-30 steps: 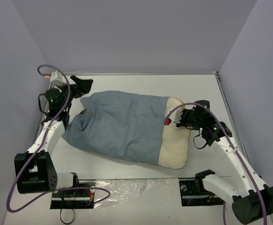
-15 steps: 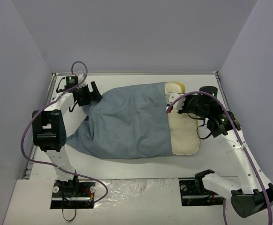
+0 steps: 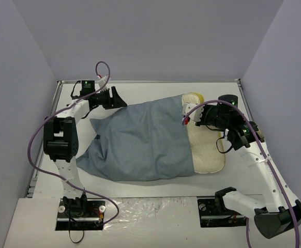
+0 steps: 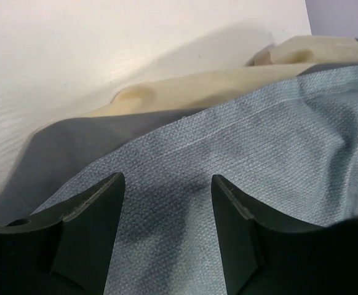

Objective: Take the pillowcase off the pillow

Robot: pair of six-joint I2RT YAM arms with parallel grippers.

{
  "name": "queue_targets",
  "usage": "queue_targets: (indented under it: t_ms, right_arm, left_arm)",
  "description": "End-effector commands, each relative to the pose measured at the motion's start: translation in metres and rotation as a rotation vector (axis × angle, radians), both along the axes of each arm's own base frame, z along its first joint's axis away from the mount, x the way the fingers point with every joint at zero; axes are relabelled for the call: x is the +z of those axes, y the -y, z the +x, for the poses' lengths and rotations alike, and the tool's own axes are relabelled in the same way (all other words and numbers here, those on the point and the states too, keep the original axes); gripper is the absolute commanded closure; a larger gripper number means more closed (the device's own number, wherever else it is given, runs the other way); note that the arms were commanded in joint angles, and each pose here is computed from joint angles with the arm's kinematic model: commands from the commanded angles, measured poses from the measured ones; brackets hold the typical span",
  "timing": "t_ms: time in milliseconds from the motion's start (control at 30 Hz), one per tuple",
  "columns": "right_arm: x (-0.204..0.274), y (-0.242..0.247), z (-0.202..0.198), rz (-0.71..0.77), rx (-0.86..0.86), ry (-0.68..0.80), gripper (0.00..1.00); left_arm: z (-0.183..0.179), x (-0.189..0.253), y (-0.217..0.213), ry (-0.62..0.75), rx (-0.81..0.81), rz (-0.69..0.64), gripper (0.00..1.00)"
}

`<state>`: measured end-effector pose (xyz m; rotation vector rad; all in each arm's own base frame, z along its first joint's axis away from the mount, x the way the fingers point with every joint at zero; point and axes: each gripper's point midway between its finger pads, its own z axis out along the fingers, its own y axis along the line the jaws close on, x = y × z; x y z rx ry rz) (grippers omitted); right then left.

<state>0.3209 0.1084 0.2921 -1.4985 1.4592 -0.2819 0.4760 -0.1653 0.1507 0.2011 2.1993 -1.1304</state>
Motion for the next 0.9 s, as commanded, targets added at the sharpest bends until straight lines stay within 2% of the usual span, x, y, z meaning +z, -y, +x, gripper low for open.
queue_targets:
  t_ms: [0, 67, 100, 167, 267, 333, 400, 500, 533, 567, 633, 667, 733, 767, 800, 867]
  right_arm:
    - [0.049, -0.005, 0.009, 0.06, 0.0, 0.138, 1.0]
    - [0.051, -0.003, 0.011, 0.068, -0.011, 0.143, 1.0]
    - [0.053, -0.002, 0.011, 0.075, -0.018, 0.146, 1.0]
    - [0.056, -0.001, 0.012, 0.084, -0.026, 0.151, 1.0]
    - [0.057, -0.001, 0.011, 0.104, -0.027, 0.143, 1.0]
    - [0.058, -0.002, 0.01, 0.114, -0.025, 0.141, 1.0]
    - [0.057, -0.002, 0.01, 0.117, -0.023, 0.138, 1.0]
    - [0.055, -0.003, 0.009, 0.124, -0.022, 0.13, 1.0]
    - [0.055, -0.003, 0.009, 0.125, -0.023, 0.129, 1.0]
    - [0.055, -0.003, 0.008, 0.128, -0.024, 0.128, 1.0]
    - [0.053, -0.002, 0.009, 0.127, -0.029, 0.126, 1.0]
    - [0.053, -0.001, 0.009, 0.127, -0.035, 0.127, 1.0]
    - [0.053, 0.0, 0.009, 0.126, -0.04, 0.128, 1.0]
    - [0.053, 0.002, 0.01, 0.127, -0.052, 0.129, 1.0]
    - [0.052, 0.003, 0.012, 0.129, -0.057, 0.131, 1.0]
    - [0.052, 0.004, 0.014, 0.132, -0.074, 0.13, 1.0]
  left_arm:
    - [-0.012, 0.004, 0.009, 0.0, -0.099, -0.084, 0.44]
    - [-0.017, 0.006, 0.011, 0.0, -0.12, -0.099, 0.52]
    - [-0.017, 0.008, 0.011, -0.001, -0.122, -0.103, 0.62]
    - [-0.016, 0.013, 0.011, 0.005, -0.125, -0.107, 0.62]
    - [-0.018, 0.022, 0.012, 0.037, -0.133, -0.094, 0.3]
    - [-0.023, 0.026, 0.015, 0.058, -0.16, -0.099, 0.23]
    - [-0.027, 0.025, 0.02, 0.051, -0.183, -0.104, 0.23]
    - [-0.035, 0.017, 0.029, 0.024, -0.217, -0.094, 0.33]
    - [-0.035, 0.015, 0.031, 0.019, -0.226, -0.091, 0.39]
    - [-0.036, 0.013, 0.031, 0.006, -0.231, -0.09, 0.49]
    - [-0.038, 0.016, 0.034, 0.007, -0.249, -0.1, 0.6]
    - [-0.038, 0.017, 0.035, 0.01, -0.251, -0.102, 0.71]
    - [-0.039, 0.023, 0.036, 0.021, -0.257, -0.107, 0.81]
    - [-0.039, 0.024, 0.036, 0.023, -0.255, -0.107, 0.91]
    - [-0.039, 0.029, 0.035, 0.033, -0.254, -0.107, 0.96]
    - [-0.038, 0.034, 0.034, 0.044, -0.245, -0.102, 0.98]
